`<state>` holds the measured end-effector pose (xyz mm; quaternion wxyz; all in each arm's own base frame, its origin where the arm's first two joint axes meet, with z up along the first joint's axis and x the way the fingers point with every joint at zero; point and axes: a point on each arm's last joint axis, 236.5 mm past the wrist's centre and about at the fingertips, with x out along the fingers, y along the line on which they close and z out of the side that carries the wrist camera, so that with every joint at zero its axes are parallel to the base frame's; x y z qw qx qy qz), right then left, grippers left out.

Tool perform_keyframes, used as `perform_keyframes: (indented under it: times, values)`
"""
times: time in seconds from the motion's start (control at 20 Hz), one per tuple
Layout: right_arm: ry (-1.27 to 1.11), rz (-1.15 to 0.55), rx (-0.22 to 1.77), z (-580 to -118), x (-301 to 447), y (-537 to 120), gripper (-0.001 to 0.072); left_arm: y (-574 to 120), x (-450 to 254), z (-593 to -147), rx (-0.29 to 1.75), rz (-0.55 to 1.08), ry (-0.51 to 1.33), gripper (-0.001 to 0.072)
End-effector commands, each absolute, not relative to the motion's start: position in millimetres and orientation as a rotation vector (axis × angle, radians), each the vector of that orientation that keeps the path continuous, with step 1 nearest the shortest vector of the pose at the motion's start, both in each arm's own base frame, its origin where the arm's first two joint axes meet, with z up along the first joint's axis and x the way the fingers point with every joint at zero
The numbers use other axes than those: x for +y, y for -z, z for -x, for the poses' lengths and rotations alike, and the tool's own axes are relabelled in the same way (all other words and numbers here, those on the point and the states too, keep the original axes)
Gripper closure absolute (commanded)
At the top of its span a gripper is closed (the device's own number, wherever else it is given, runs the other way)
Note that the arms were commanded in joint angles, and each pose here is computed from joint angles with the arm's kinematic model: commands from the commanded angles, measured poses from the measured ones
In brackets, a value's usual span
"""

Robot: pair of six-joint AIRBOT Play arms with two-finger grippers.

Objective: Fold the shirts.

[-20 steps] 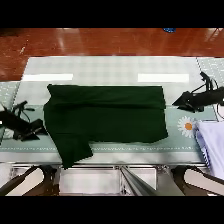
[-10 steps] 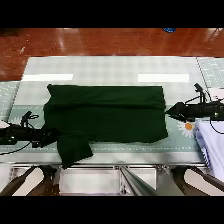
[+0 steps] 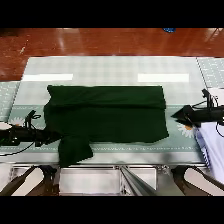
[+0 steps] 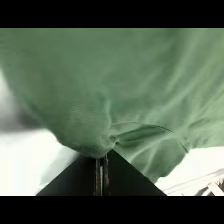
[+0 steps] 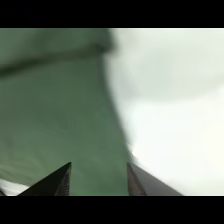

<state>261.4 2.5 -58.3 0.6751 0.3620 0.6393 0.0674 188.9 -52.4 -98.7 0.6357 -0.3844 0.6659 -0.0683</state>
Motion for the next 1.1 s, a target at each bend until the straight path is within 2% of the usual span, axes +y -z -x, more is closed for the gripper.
perform_keyframes:
  times: [0.0,0.15,0.3,0.5,0.65,0.7,0.8,1.05]
  values:
    - [0.014,-0.8,1.663,-203.0,-17.9,81.5,0.03,83.7,-53.5,-196.3,1.509,0.85,0.222,0.0682]
    - [-0.007,-0.876,1.716,-182.8,4.9,94.5,0.0301,80.3,-51.5,-200.4,1.5,0.842,0.225,0.0681]
    - [-0.036,-0.836,1.73,-181.0,18.7,102.3,0.0301,79.4,-52.4,-201.8,1.494,0.85,0.227,0.0681]
    - [-0.072,-0.851,1.619,-216.7,40.2,105.2,0.03,77.4,-54.4,-204.5,1.483,0.865,0.232,0.0682]
    - [-0.131,-0.897,1.623,-227.9,64.8,113.5,0.0304,77.2,-54.4,-204.6,1.483,0.865,0.233,0.0681]
    - [-0.175,-0.907,1.614,-231.8,74.7,112.4,0.0344,76.9,-54.1,-205.1,1.481,0.865,0.232,0.0681]
    - [-0.308,-0.901,1.552,-243.0,90.1,98.3,0.0689,71.6,-53.2,-212.2,1.459,0.871,0.237,0.0681]
    - [-0.343,-0.757,1.452,-286.9,57.5,49.8,0.0692,13.4,-47.7,-283.0,1.219,0.925,0.292,0.0681]
